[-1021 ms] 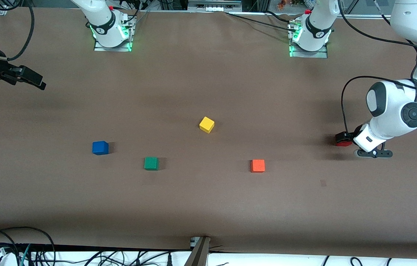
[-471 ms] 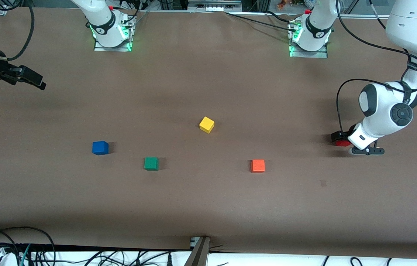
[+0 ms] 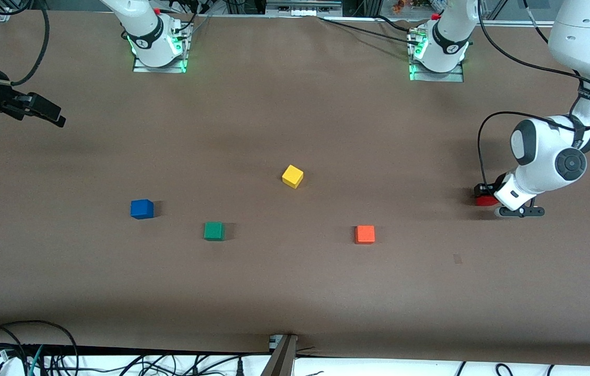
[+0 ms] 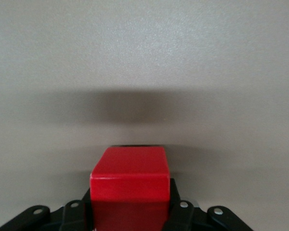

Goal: Pass red block to right arm, stack on blue
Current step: 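Lift the red cube with the left gripper toward the table's middle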

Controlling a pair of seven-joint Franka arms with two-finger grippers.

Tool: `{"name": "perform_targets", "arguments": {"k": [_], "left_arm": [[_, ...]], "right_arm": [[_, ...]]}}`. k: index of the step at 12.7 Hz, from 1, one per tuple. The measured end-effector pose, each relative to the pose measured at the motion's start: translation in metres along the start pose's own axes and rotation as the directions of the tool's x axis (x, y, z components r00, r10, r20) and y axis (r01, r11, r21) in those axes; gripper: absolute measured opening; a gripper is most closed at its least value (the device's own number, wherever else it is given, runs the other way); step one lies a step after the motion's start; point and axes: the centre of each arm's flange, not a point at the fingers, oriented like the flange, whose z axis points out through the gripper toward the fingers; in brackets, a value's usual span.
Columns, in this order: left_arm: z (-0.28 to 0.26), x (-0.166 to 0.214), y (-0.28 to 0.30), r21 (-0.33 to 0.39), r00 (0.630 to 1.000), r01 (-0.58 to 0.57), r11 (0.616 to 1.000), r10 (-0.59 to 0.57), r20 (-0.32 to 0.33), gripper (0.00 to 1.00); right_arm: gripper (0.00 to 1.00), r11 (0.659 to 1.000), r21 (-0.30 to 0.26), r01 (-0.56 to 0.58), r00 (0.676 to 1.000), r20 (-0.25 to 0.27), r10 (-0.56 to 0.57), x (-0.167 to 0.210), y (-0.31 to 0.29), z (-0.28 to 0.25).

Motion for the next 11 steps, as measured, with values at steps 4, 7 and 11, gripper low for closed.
{"name": "perform_targets", "arguments": {"k": [4,7,11], "left_arm": [[-0.094,0.029,0.036,-0.012,0.997,-0.081,0.997,0.081,0.012,0.56],[-0.140,0.027,0.078,-0.079,0.969,-0.246,0.966,0.241,-0.062,0.56],[-0.153,0.023,0.142,-0.138,0.785,-0.618,0.774,0.598,-0.162,0.56]], "right_arm": [[1.00,1.000,0.000,0.000,1.000,0.000,0.000,0.000,0.000,0.000],[1.00,1.000,0.003,0.000,1.000,-0.019,0.000,0.002,0.000,-0.002],[1.00,1.000,0.006,0.000,0.999,-0.037,0.000,0.004,-0.001,-0.004]]}}
